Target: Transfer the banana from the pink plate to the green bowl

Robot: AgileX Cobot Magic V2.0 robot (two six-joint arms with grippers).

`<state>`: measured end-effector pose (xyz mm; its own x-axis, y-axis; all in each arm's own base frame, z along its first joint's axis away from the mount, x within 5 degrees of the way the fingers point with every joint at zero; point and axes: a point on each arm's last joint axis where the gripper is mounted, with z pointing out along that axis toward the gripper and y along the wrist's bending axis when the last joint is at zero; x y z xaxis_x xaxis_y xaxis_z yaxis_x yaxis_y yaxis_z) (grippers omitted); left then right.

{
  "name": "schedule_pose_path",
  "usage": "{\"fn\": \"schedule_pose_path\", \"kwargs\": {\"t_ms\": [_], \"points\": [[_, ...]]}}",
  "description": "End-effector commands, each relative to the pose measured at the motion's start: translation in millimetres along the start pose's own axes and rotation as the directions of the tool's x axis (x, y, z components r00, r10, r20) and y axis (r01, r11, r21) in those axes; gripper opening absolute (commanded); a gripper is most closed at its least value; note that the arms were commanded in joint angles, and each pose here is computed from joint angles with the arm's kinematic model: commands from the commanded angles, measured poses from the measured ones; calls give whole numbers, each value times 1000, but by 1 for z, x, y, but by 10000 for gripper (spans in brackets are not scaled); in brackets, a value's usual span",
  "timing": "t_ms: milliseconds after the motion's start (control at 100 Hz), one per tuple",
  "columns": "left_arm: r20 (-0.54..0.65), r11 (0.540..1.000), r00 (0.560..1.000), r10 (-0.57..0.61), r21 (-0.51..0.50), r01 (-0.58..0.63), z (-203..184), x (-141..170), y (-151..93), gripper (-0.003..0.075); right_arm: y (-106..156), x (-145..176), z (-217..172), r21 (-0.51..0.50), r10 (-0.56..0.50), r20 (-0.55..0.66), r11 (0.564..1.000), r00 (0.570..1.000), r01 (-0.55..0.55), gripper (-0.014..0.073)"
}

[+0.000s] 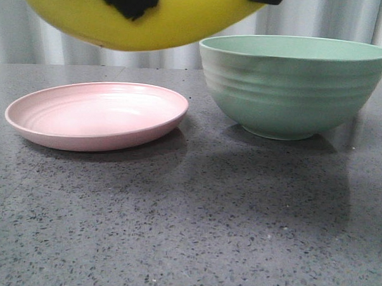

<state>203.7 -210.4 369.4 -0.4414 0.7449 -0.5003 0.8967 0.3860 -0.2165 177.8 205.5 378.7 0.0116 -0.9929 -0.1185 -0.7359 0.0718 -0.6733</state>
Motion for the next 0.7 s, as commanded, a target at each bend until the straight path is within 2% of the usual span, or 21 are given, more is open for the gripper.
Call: {"fn": "schedule_pose_path", "kwargs": {"t_ms": [0,90,250,320,430,520,590,690], "points": [[72,997,997,-14,71,9,-18,-5,-17,-18,-15,8,-9,68,44,2,997,999,-45,91],[71,997,997,-25,71,19,-18,-5,-17,-18,-15,9,-8,67,47,-3,997,999,-46,-83],[71,997,997,-34,71,29,-18,-5,-16,5,-16,8,-8,69,47,1,997,999,-46,-79],[71,997,997,-34,71,29,-18,-5,-17,73,-16,9,-8,68,47,-1,997,999,-46,-79],[71,997,997,-34,71,29,-18,-5,-17,268,-15,9,-8,67,47,-3,997,999,-46,-79],[71,997,997,-33,69,28,-18,-5,-16,386,-15,9,-8,67,47,-4,997,999,-46,-79],[71,997,997,-32,67,27,-19,-5,-17,433,-16,10,-10,67,50,0,997,999,-50,-79],[82,998,996,-29,53,25,-22,-6,-15,436,-17,11,-13,70,57,8,996,998,-57,-79]]}}
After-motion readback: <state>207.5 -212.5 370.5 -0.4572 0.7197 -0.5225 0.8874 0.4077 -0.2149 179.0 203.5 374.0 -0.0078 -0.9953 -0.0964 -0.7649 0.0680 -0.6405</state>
